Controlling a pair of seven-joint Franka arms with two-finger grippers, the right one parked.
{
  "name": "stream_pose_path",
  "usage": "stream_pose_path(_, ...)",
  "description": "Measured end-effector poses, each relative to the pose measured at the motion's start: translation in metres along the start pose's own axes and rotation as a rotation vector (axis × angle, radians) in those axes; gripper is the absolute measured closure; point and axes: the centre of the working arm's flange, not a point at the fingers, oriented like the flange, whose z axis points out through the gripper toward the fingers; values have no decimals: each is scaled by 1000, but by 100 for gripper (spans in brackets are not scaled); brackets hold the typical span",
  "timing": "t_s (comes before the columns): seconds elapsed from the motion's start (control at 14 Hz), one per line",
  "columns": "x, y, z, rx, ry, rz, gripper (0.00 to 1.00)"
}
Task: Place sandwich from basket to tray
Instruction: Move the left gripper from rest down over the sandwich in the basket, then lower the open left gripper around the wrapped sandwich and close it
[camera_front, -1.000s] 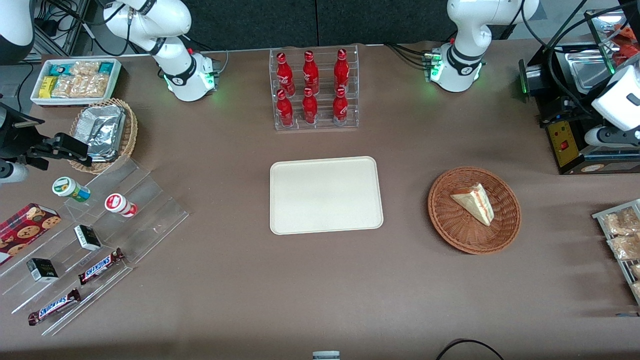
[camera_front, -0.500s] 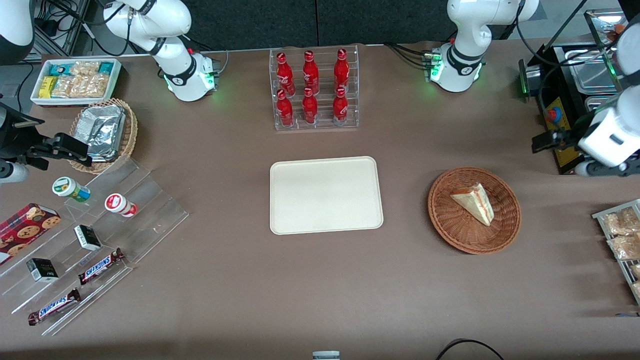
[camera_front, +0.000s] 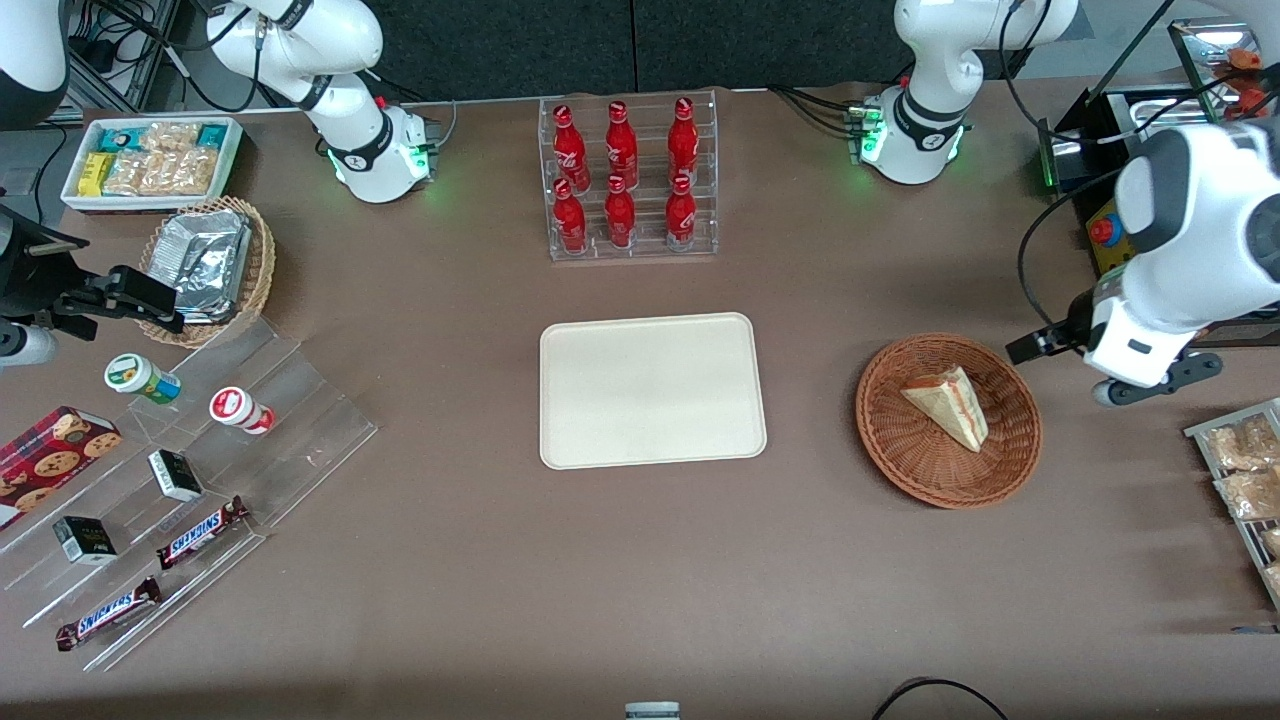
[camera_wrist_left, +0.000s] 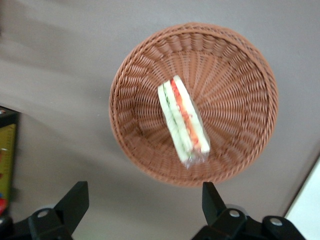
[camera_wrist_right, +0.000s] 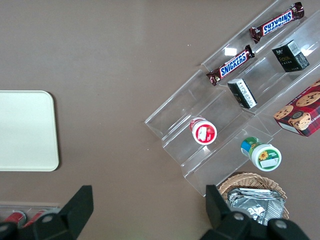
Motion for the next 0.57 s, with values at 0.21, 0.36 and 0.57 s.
stream_pose_path(0.21,-11,13,37,-26,46,-175,0)
stream_pose_path(0.36,-26,34,52,-36,61,-248,0)
stream_pose_path(0.57,-39,53,71,-37,64,-263,0)
